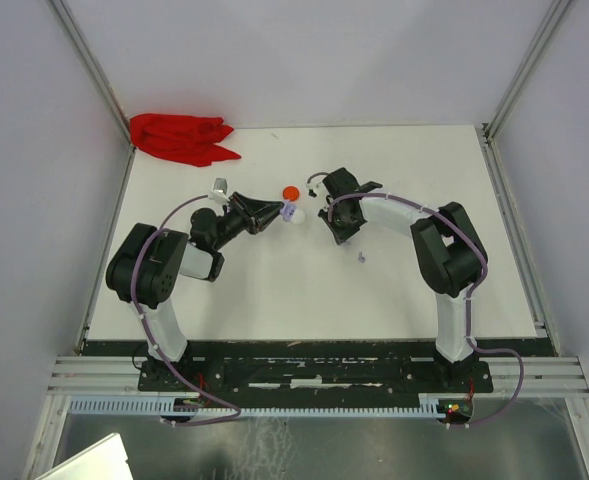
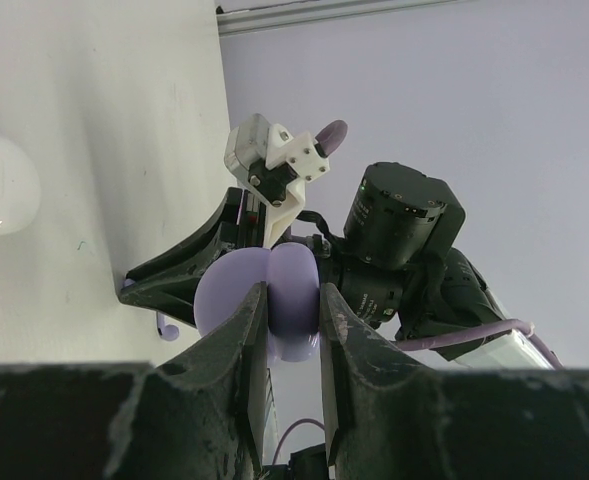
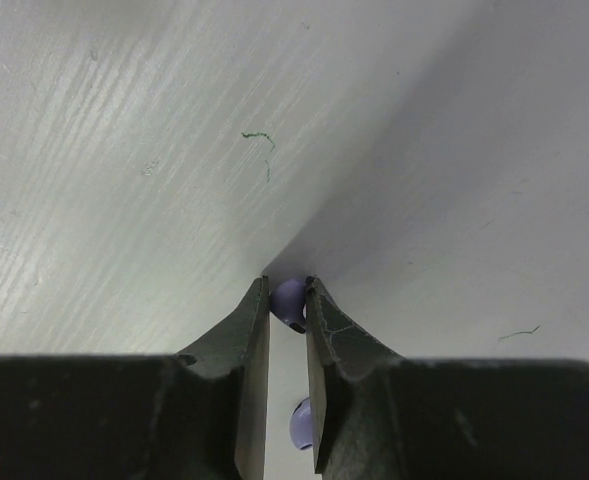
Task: Insert the wireless bluetooth earbuds into the charging case
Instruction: Pick up the earbud from the center of the board, then place the earbud in the charging case.
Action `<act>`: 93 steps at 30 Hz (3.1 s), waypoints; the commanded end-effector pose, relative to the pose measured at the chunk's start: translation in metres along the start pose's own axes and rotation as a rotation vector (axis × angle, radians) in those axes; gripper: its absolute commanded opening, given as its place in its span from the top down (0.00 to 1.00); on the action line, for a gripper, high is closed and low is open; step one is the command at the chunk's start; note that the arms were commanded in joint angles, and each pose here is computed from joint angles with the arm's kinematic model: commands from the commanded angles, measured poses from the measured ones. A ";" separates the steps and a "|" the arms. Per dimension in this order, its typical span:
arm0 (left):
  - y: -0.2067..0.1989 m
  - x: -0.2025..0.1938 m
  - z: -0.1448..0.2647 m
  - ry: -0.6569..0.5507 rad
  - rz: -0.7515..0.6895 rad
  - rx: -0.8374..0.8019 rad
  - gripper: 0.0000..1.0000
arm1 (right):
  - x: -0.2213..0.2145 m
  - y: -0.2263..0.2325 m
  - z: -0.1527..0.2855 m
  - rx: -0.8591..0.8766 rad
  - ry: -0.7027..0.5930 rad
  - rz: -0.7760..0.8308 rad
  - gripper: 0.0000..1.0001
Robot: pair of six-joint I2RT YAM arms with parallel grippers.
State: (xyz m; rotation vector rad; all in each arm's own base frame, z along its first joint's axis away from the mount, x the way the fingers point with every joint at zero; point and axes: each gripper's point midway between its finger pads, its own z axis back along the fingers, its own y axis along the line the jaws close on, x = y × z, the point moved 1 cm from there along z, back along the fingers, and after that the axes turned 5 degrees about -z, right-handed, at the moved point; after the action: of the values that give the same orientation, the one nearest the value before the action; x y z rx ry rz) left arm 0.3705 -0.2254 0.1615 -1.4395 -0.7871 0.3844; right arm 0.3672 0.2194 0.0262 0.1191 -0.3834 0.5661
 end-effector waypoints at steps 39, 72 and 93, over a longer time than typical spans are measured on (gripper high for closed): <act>-0.053 -0.032 -0.034 0.094 0.278 -0.296 0.97 | 0.119 0.058 0.196 0.428 -0.939 -0.270 0.98; -0.089 -0.030 -0.033 0.096 0.272 -0.373 0.97 | 0.111 0.055 0.167 0.414 -0.908 -0.320 0.98; -0.105 -0.028 -0.029 0.092 0.260 -0.406 0.97 | 0.108 0.049 0.161 0.376 -0.895 -0.340 0.99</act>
State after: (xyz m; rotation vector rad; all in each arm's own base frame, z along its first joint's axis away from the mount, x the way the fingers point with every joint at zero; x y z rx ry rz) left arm 0.3663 -0.2873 0.1850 -1.7270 -0.4922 0.5213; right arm 0.3671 0.2839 0.2084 0.8067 -1.0528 0.2337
